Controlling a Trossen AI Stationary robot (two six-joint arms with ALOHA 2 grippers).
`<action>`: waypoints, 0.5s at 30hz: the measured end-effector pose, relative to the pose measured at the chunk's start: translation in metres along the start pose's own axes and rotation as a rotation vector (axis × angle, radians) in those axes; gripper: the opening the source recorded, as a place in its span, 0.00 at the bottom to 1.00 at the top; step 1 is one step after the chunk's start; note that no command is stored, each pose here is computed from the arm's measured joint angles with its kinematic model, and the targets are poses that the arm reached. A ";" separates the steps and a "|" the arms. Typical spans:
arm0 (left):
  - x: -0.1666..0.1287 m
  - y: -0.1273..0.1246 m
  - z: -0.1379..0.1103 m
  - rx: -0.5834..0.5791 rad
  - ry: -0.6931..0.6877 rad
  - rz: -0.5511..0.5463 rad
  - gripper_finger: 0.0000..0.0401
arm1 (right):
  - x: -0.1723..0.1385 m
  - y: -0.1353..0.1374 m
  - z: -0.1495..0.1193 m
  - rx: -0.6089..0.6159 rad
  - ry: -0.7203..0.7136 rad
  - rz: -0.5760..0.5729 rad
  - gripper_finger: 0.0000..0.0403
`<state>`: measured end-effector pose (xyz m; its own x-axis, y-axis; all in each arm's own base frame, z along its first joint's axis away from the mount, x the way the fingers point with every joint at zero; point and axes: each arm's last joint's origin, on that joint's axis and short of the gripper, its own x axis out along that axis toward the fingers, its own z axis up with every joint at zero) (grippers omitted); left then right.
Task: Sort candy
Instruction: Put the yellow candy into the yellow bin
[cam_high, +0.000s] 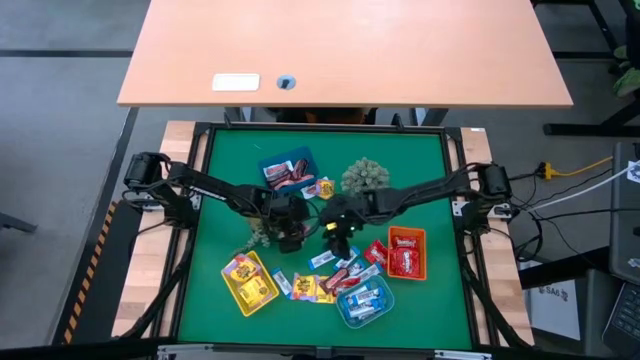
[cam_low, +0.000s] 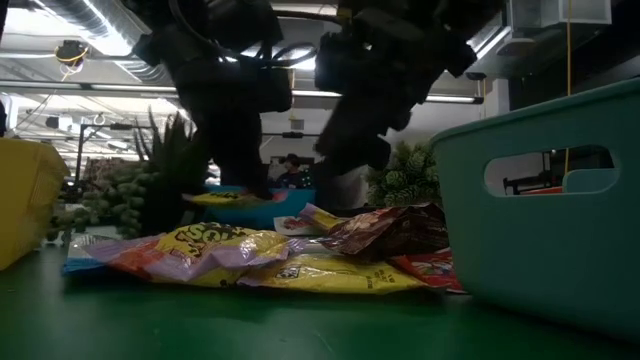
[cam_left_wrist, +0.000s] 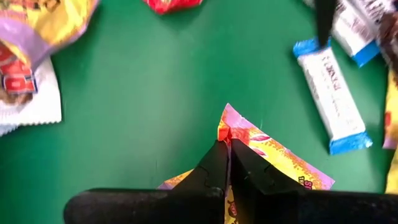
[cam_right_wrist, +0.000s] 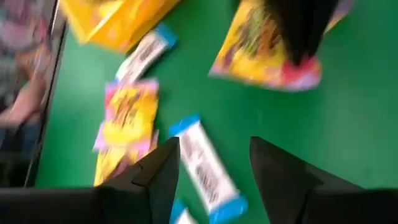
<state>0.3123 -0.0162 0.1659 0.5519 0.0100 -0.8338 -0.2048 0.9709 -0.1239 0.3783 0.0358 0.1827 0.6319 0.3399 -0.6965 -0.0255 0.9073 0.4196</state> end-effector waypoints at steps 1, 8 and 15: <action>0.000 0.000 0.001 -0.001 -0.010 -0.003 0.00 | 0.001 -0.001 0.000 0.019 -0.031 -0.025 0.48; 0.000 -0.001 0.004 -0.001 -0.042 -0.012 0.00 | 0.003 -0.008 0.001 0.137 -0.135 -0.191 0.48; 0.000 -0.001 0.005 -0.001 -0.047 -0.012 0.00 | 0.019 -0.013 0.000 0.185 -0.170 -0.181 0.48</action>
<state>0.3161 -0.0162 0.1687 0.5915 0.0099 -0.8063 -0.1988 0.9709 -0.1339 0.3910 0.0300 0.1641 0.7344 0.1167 -0.6686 0.2306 0.8836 0.4076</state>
